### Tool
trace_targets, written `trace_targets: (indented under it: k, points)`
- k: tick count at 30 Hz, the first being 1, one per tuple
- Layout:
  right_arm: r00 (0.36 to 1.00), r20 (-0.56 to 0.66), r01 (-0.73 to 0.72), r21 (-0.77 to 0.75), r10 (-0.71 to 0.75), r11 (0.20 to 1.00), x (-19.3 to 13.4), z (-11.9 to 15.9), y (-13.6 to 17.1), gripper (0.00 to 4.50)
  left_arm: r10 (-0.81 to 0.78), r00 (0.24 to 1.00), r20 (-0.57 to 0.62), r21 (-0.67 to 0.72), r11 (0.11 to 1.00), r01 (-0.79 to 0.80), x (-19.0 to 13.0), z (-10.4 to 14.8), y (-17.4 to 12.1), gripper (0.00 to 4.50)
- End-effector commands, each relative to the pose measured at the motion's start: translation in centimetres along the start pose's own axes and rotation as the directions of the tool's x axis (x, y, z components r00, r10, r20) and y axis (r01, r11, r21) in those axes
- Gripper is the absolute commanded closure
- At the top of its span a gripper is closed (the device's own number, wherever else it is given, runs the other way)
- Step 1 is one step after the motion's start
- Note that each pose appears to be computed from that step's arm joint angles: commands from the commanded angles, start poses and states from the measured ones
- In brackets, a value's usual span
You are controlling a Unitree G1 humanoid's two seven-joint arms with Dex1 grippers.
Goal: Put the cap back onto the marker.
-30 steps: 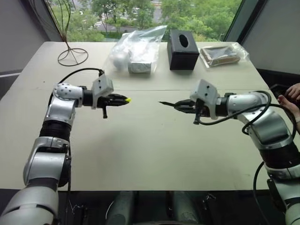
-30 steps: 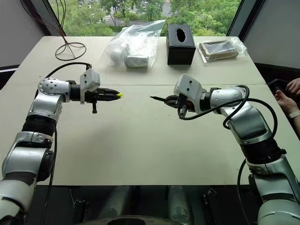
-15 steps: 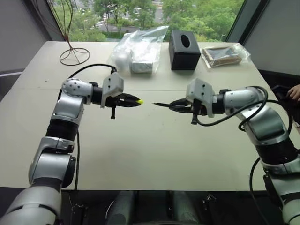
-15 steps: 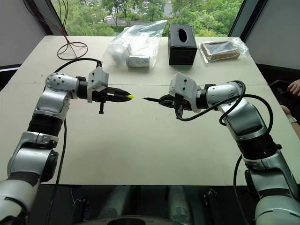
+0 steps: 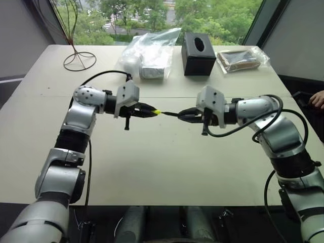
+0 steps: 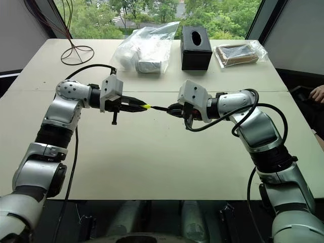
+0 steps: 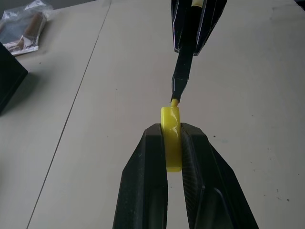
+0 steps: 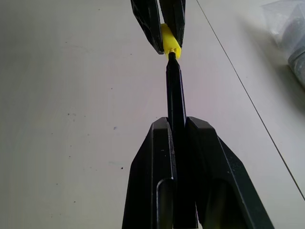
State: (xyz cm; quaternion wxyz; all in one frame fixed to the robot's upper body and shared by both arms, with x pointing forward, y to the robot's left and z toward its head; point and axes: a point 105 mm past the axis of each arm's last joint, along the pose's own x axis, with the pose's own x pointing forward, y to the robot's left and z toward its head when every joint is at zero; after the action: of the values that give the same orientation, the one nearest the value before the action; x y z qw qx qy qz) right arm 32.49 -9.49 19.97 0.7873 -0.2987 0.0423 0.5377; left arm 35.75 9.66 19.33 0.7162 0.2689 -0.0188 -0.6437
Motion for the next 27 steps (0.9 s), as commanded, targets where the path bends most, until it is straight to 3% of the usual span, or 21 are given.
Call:
trace_targets:
  k: [1, 11, 19, 27]
  points:
    - [0.999, 0.043, 0.01, -0.056, -0.008, 0.998, -0.1, 1.7, -0.2, 4.5, -0.009, 0.999, 0.043, 0.051, 0.999, 0.007, 0.4, 1.6, 0.0, 4.48]
    - [0.999, 0.048, 0.011, -0.059, -0.008, 0.998, 0.2, 1.9, -0.2, 4.5, -0.024, 0.996, 0.09, 0.049, 0.999, 0.019, 1.1, 2.8, 0.2, 4.48]
    - [0.999, 0.039, 0.024, -0.06, -0.022, 0.998, 0.1, 1.6, -0.5, 4.5, -0.043, 0.997, 0.067, 0.064, 0.997, 0.039, 0.9, 2.5, -0.3, 4.48]
    - [0.999, 0.04, 0.0, -0.093, 0.004, 0.996, 0.5, 2.0, -0.2, 4.5, -0.081, 0.997, 0.0, 0.164, 0.983, 0.08, 1.8, 1.9, -0.5, 4.48]
